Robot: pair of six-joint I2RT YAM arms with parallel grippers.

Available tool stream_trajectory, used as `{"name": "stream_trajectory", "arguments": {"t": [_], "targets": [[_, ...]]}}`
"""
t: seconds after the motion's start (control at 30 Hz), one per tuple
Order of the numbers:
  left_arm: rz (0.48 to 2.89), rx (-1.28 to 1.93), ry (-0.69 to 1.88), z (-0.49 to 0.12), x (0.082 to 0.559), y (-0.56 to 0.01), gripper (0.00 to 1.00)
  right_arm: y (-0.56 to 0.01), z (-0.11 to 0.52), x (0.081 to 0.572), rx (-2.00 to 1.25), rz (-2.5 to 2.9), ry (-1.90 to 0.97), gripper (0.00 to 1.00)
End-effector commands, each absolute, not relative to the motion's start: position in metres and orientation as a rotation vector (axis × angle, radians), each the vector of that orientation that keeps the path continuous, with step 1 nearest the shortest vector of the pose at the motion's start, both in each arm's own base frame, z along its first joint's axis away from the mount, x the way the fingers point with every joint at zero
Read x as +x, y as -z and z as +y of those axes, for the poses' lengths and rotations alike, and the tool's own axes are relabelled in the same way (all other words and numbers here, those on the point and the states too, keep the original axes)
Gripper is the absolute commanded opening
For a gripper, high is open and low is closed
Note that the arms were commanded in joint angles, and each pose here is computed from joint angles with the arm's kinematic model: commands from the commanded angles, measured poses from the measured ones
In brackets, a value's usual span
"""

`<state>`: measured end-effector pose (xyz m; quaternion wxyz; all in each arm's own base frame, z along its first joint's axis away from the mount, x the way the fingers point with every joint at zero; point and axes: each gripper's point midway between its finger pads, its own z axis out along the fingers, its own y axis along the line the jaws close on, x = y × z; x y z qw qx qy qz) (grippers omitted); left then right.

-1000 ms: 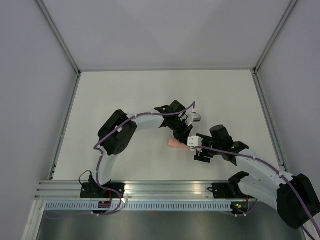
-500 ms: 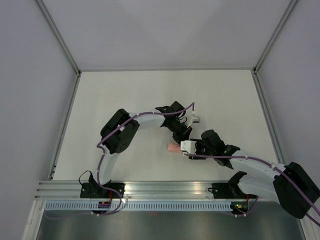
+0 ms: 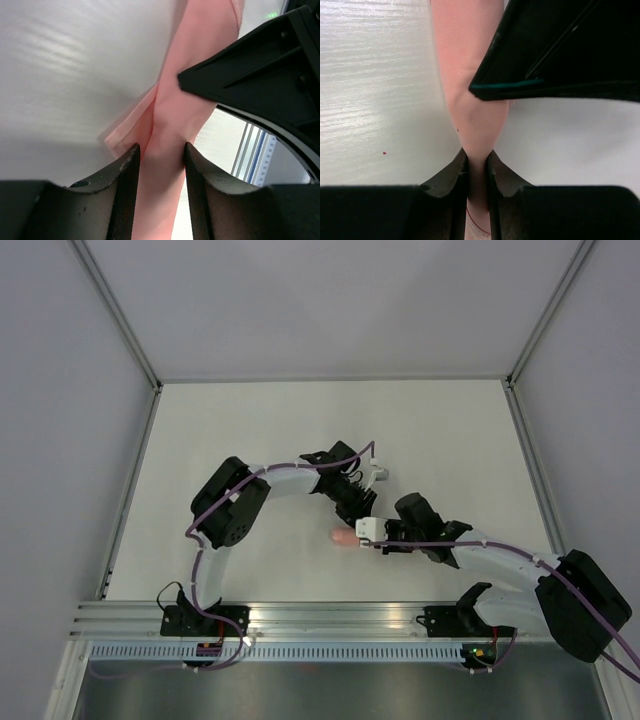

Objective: Fold the napkin, place the utensils inside, and roll it up
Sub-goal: Roll the napkin with the utensil

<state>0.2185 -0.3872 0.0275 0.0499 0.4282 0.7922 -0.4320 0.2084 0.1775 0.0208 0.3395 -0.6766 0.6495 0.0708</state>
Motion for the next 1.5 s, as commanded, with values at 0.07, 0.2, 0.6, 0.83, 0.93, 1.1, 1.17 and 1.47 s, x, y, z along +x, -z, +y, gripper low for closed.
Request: {"name": "stream_trajectory", "arguments": {"t": [0.07, 0.2, 0.6, 0.83, 0.93, 1.1, 1.17, 1.47], "targets": [[2.322, 1.038, 1.205, -0.374, 0.263, -0.069, 0.46, -0.017, 0.180, 0.195, -1.815, 1.760, -0.281, 0.22], [2.192, 0.924, 1.111, -0.365, 0.285, -0.091, 0.46, -0.017, 0.181, 0.192, -1.845, 1.795, -0.346, 0.20], [1.878, 0.598, 0.869, -0.304, 0.285, -0.125, 0.48, -0.016, 0.179, 0.206, -1.915, 1.925, -0.549, 0.19], [1.752, 0.684, 0.597, -0.297, 0.256, -0.124, 0.48, -0.008, 0.179, 0.215, -1.954, 2.005, -0.636, 0.19], [1.703, 0.756, 0.513, -0.305, 0.241, -0.124, 0.49, -0.010, 0.183, 0.223, -1.952, 2.014, -0.667, 0.18], [1.658, 0.974, 0.345, -0.319, 0.220, -0.101, 0.50, -0.009, 0.185, 0.226, -1.962, 2.062, -0.740, 0.18], [1.631, 1.026, 0.318, -0.327, 0.214, -0.101, 0.50, -0.008, 0.186, 0.227, -1.970, 2.073, -0.758, 0.19], [1.484, 1.323, 0.160, -0.366, 0.202, -0.080, 0.58, -0.002, 0.188, 0.229, -1.981, 2.133, -0.828, 0.19]]}}
